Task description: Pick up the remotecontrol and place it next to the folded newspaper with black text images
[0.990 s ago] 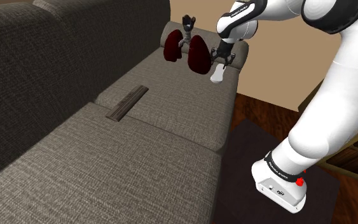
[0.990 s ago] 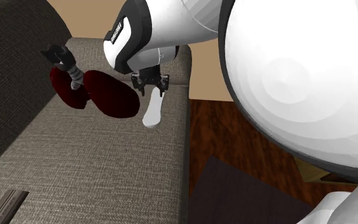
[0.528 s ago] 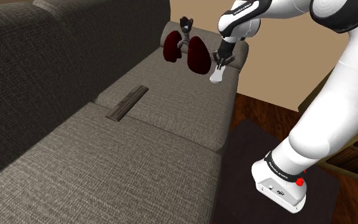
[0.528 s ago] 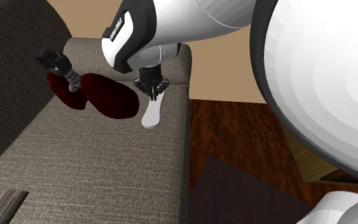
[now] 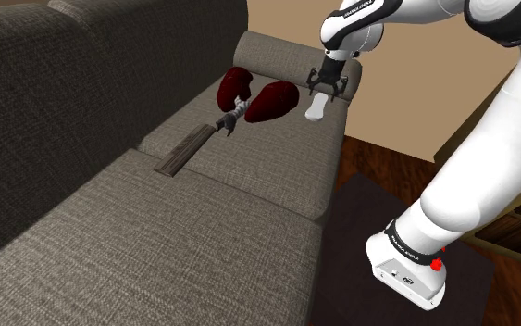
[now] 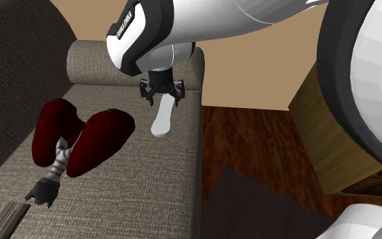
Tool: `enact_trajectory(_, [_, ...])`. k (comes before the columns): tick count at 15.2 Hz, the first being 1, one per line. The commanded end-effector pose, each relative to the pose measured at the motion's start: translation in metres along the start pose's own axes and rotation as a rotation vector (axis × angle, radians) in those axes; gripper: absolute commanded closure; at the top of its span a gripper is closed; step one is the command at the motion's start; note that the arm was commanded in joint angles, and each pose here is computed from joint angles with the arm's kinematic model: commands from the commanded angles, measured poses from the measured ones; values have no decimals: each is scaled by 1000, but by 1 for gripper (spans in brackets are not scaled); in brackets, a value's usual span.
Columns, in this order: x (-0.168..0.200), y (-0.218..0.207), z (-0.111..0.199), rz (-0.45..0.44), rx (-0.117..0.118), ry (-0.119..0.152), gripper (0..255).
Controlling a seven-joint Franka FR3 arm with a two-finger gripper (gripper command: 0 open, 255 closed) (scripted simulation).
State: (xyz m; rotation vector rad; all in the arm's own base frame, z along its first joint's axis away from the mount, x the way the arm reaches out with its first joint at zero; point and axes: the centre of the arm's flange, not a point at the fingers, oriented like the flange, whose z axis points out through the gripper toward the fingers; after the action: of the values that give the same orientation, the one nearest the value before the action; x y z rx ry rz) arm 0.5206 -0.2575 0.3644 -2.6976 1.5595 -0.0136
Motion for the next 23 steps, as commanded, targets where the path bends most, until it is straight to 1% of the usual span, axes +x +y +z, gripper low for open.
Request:
enact_trajectory(1, [-2,1,9,0,0,-2,0])
enact_trajectory(6, [-2,1,33,0,0,-2,0])
enact_trajectory(13, [-2,1,33,0,0,-2,0])
enact_trajectory(14, [-2,1,33,0,0,-2,255])
enact_trajectory(23, [-2,1,33,0,0,-2,255])
